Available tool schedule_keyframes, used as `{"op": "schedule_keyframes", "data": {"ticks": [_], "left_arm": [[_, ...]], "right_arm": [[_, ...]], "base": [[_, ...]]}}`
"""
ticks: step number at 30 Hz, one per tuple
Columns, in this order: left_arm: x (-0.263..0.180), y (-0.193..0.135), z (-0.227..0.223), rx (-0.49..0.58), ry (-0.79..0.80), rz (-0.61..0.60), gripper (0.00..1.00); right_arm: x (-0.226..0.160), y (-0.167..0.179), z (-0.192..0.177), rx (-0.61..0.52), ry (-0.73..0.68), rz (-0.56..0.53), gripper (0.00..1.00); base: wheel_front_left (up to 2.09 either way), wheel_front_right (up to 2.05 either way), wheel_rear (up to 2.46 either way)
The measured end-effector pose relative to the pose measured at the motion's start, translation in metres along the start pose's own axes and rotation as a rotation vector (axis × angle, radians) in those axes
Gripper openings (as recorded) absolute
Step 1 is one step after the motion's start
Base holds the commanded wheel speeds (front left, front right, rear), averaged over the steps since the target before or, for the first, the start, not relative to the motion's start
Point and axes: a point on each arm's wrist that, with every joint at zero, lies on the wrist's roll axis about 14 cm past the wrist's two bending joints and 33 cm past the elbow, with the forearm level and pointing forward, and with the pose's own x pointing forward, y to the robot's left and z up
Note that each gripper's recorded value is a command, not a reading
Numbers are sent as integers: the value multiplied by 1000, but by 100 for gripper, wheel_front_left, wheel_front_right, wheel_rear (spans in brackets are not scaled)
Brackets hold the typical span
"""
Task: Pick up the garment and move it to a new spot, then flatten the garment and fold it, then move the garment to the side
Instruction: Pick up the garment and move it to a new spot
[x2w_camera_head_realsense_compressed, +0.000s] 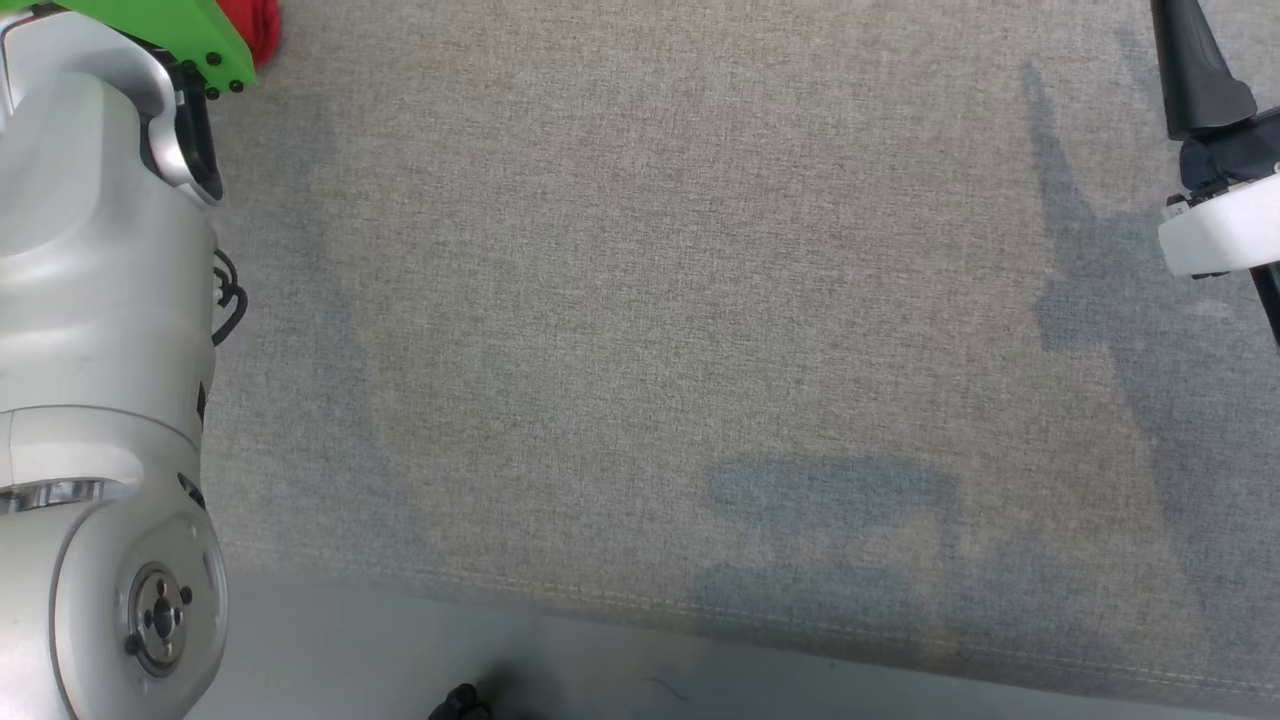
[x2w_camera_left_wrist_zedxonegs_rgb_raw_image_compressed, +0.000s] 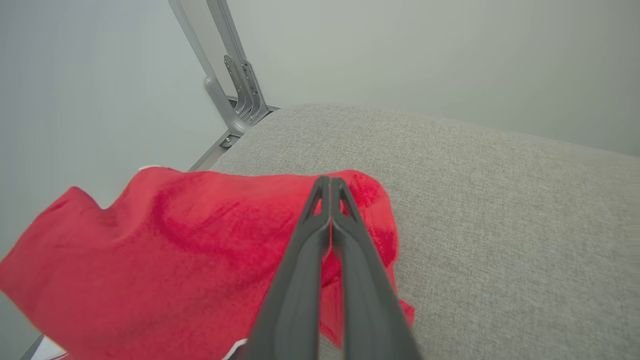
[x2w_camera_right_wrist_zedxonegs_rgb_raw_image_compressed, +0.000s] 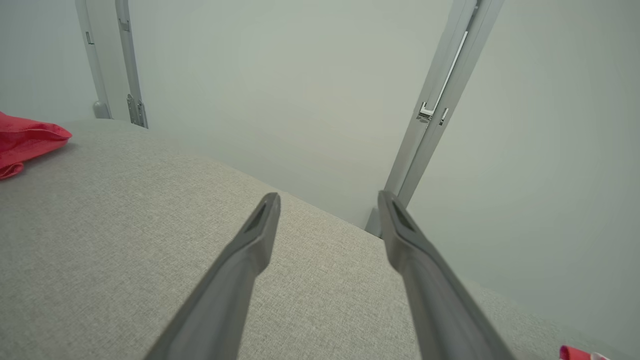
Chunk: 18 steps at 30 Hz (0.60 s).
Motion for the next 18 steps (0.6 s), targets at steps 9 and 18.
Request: {"op": "schedule_keyframes", "data": {"ticks": [9,18], "left_arm": [[-9,-6,37,-26,-101,-59,100],[-34,-2,69,-28,-211,-113,100]], "right_arm": [[-3,0,9,22,-32,-22,100],[-13,9,20,62,-57,-36,100]], "base": [[0,0,0],[0,0,0]]}}
